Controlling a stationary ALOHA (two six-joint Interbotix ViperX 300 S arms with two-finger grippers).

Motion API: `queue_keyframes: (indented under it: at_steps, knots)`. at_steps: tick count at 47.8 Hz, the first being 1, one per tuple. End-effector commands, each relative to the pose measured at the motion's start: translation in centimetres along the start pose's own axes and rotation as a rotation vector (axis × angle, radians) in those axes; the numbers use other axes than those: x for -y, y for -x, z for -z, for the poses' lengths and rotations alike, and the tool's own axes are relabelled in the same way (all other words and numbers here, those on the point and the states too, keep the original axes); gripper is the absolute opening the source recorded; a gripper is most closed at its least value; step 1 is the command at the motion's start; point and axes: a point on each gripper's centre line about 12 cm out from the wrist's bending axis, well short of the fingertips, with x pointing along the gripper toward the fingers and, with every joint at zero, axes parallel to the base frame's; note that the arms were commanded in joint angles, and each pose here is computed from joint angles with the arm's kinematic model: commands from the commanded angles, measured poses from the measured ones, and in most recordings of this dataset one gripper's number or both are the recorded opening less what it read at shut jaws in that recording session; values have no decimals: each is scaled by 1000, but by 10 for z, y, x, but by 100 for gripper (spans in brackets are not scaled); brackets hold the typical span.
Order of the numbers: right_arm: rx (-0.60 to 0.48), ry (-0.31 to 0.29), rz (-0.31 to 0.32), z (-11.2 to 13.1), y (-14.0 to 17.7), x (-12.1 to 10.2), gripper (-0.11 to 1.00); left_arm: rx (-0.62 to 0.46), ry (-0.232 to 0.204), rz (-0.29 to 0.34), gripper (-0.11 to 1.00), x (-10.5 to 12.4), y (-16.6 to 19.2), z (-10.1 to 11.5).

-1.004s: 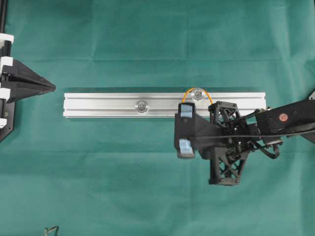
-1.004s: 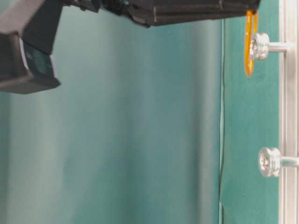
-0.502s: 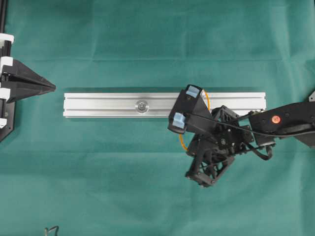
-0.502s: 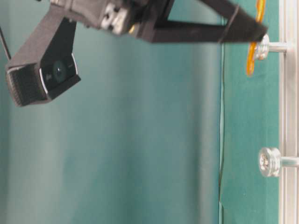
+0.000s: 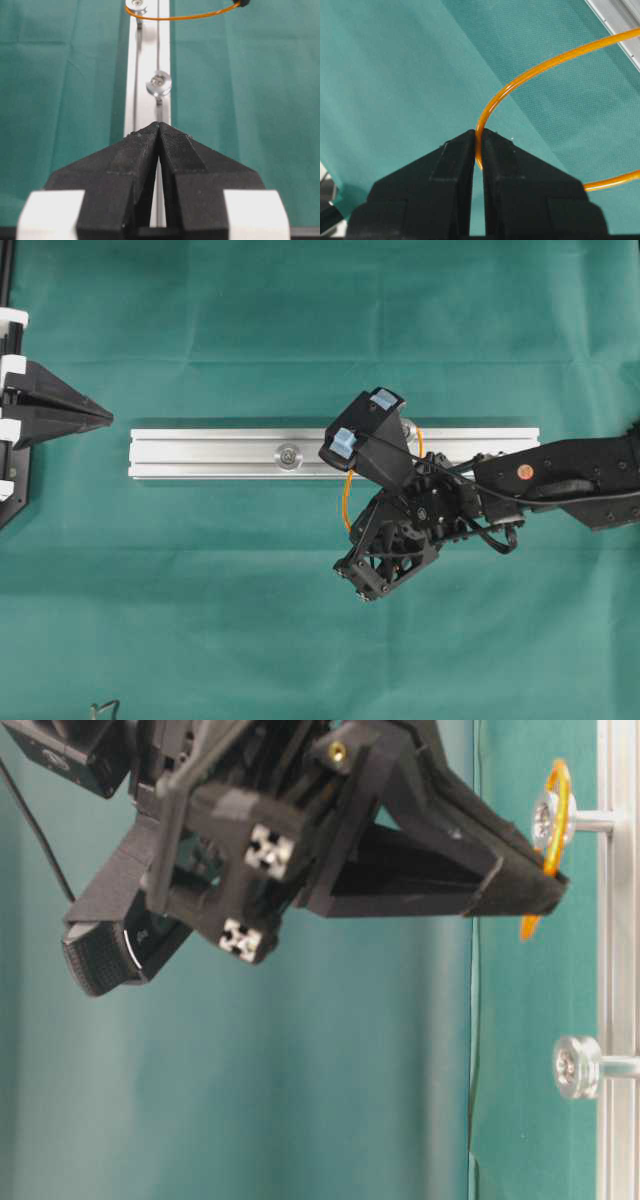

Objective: Hook the rubber onto the shaft.
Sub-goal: 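Rotate the right gripper and drape the band loop over the peg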

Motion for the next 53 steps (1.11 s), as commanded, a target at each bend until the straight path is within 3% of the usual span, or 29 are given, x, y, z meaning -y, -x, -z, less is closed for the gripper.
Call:
queue_keyframes:
  at_steps: [1, 23, 43, 53]
  knots:
    - [21, -21, -43, -7, 10, -10, 7, 31, -5, -1, 0, 0, 3, -12]
    - [34, -41, -37, -12, 10, -8, 7, 29, -5, -1, 0, 0, 2, -12]
    - [97, -18, -23, -40, 2, -9, 7, 32, -5, -1, 0, 0, 3, -13]
    - [133, -22, -52, -52, -3, -9, 7, 29, -4, -2, 0, 0, 2, -13]
